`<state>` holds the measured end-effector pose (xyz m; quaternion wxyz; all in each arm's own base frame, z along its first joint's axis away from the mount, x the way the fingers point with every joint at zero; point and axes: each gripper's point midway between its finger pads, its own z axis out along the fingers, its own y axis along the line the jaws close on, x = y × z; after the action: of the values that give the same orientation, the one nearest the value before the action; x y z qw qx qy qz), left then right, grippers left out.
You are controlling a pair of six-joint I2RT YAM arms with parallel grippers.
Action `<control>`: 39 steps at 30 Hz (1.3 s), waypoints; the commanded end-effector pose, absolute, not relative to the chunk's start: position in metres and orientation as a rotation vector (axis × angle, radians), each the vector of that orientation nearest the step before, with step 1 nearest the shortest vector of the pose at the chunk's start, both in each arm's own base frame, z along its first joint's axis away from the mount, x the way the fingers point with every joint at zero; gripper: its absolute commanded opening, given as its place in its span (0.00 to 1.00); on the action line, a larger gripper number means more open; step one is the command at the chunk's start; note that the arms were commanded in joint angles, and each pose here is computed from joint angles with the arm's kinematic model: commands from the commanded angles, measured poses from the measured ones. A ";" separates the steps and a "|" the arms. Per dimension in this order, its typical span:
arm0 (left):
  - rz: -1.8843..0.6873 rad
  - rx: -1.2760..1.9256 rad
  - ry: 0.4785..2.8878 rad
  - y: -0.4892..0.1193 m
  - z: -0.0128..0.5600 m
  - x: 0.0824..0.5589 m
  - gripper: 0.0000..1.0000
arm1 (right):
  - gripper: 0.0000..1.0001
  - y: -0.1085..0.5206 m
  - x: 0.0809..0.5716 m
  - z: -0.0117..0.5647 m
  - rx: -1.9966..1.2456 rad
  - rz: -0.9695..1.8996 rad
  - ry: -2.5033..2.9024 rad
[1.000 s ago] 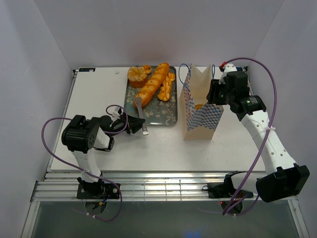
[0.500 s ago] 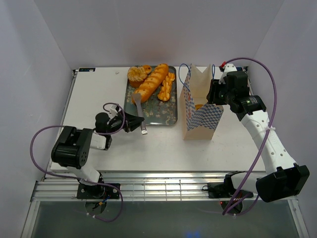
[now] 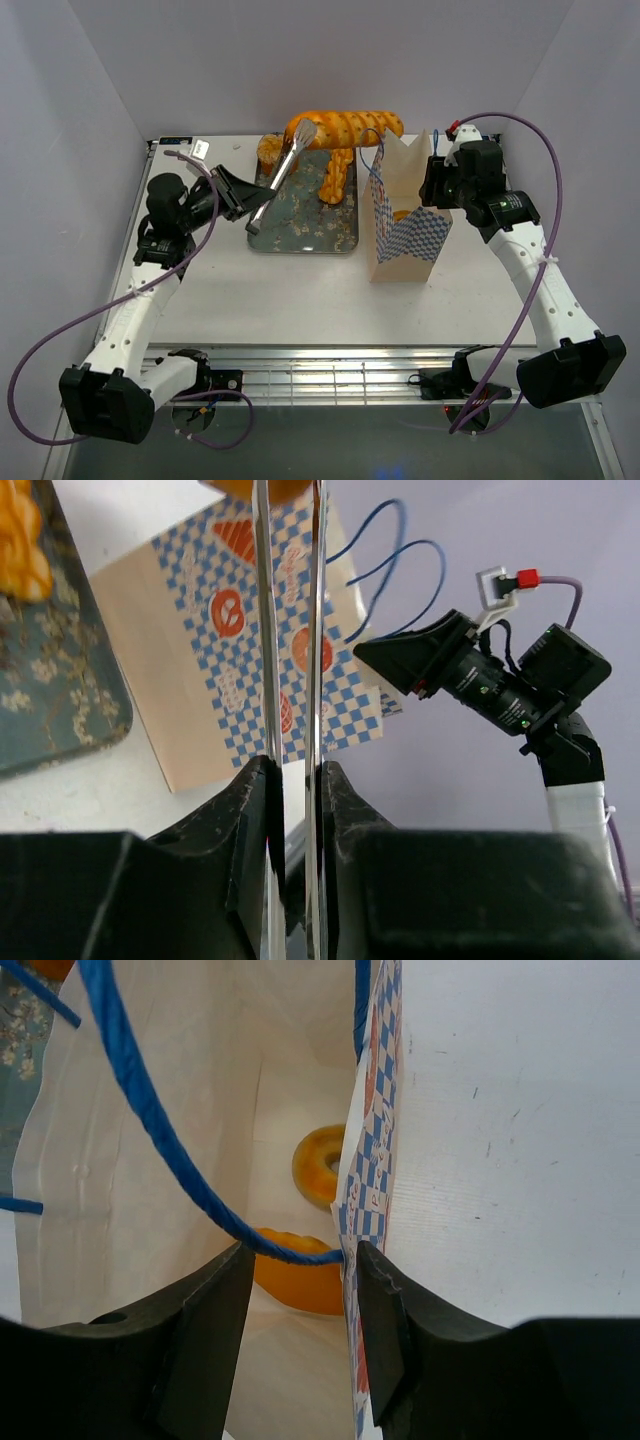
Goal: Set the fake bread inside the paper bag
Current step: Pick up the fake bread from the plate, then place the fake bread in the paper bag.
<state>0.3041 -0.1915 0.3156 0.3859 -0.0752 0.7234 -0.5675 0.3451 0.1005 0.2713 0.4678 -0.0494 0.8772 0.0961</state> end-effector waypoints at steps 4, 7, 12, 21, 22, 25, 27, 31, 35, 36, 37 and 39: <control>-1.085 0.034 1.760 -0.161 0.405 0.267 0.00 | 0.52 0.095 0.348 0.317 -0.093 0.215 2.039; -0.947 0.025 1.756 -0.144 0.425 0.256 0.00 | 0.53 0.092 0.350 0.324 -0.092 0.190 2.024; -0.772 -0.001 1.612 -0.116 0.486 0.231 0.00 | 0.53 0.088 0.354 0.330 -0.091 0.155 2.012; -0.911 0.175 1.410 -0.136 0.560 0.191 0.00 | 0.52 0.090 0.357 0.325 -0.126 0.152 2.029; -0.941 0.208 1.366 -0.140 0.573 0.185 0.00 | 0.52 0.090 0.358 0.324 -0.128 0.146 2.030; -1.066 0.291 1.342 -0.157 0.587 0.172 0.00 | 0.51 0.089 0.358 0.323 -0.133 0.139 2.033; -1.160 0.366 1.318 -0.170 0.594 0.163 0.00 | 0.50 0.087 0.359 0.318 -0.137 0.126 2.044; -1.220 0.439 1.299 -0.178 0.599 0.148 0.00 | 0.47 0.086 0.360 0.306 -0.139 0.112 2.067; -1.233 0.466 1.310 -0.180 0.592 0.138 0.00 | 0.39 0.084 0.360 0.298 -0.134 0.100 2.085; -1.238 0.472 1.312 -0.181 0.590 0.136 0.00 | 0.38 0.083 0.360 0.298 -0.130 0.094 2.085; -1.247 0.485 1.301 -0.180 0.590 0.128 0.00 | 0.35 0.082 0.361 0.298 -0.123 0.089 2.086; -1.245 0.483 1.299 -0.179 0.587 0.124 0.00 | 0.32 0.080 0.361 0.297 -0.115 0.077 2.088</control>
<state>0.1580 -0.1839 0.5600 0.5551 0.1691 0.6162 -0.5325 0.3556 0.0845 0.2933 0.4900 -0.0516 0.8689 0.0463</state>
